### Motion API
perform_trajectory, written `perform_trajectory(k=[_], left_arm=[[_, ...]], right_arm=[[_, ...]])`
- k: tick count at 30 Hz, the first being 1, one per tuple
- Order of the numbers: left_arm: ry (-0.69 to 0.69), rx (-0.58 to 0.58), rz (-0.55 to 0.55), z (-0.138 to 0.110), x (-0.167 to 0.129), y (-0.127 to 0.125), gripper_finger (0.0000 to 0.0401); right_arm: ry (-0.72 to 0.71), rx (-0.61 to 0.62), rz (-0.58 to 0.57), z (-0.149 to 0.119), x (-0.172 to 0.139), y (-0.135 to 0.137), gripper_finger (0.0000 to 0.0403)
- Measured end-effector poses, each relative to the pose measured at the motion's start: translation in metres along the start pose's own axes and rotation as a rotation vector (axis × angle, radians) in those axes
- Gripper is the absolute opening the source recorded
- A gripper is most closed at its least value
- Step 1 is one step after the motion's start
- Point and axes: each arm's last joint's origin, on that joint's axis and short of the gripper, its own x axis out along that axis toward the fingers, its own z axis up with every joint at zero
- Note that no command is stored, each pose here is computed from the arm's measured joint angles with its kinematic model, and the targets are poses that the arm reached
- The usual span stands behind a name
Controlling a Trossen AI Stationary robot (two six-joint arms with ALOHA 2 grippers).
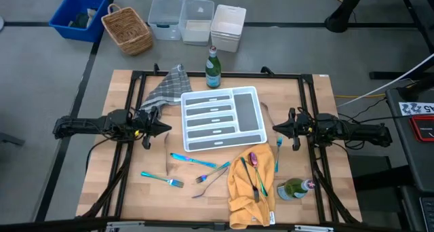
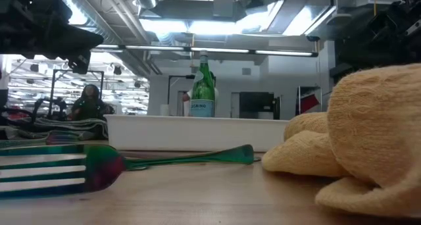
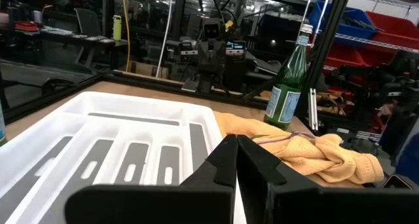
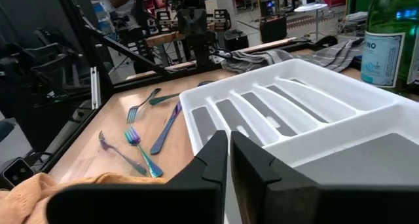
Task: Sort silverware
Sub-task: Put the fork in the silverware tray
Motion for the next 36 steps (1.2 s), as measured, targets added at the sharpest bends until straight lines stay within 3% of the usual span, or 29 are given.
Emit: perform_trajectory(k=[7,13,16,21,26,32,36], left_arm=[[0.0,0.0,0.0,0.0,0.0,0.0,0.0],[0.0,0.0,0.0,0.0,0.0,0.0,0.0],[0.0,0.0,0.0,0.0,0.0,0.0,0.0],[0.0,0.001,0.0,0.0,0.0,0.0,0.0],[0.0,0.023,0.0,0.0,0.0,0.0,0.0],[0.0,0.007,0.0,0.0,0.0,0.0,0.0],[-0.001,0.004,0.0,0.0,0.0,0.0,0.0]], right_arm=[[-0.056,0.002,-0.001,0.004,0.001,0.001,0.0024],[-0.279,0.047,-0.032,0.024,-0.003,0.003,0.0024],[-0.4,0.112,-0.117,0.033,-0.006,0.001,0.0024],[-0.559,0.352,-0.365,0.038,-0.011,-0.007,0.0024],[-0.594,0.429,-0.464,0.037,-0.011,-0.01,0.0024],[-0.566,0.511,-0.471,0.034,-0.004,-0.01,0.0024],[-0.542,0.5,-0.493,0.045,-0.002,-0.008,0.0024]])
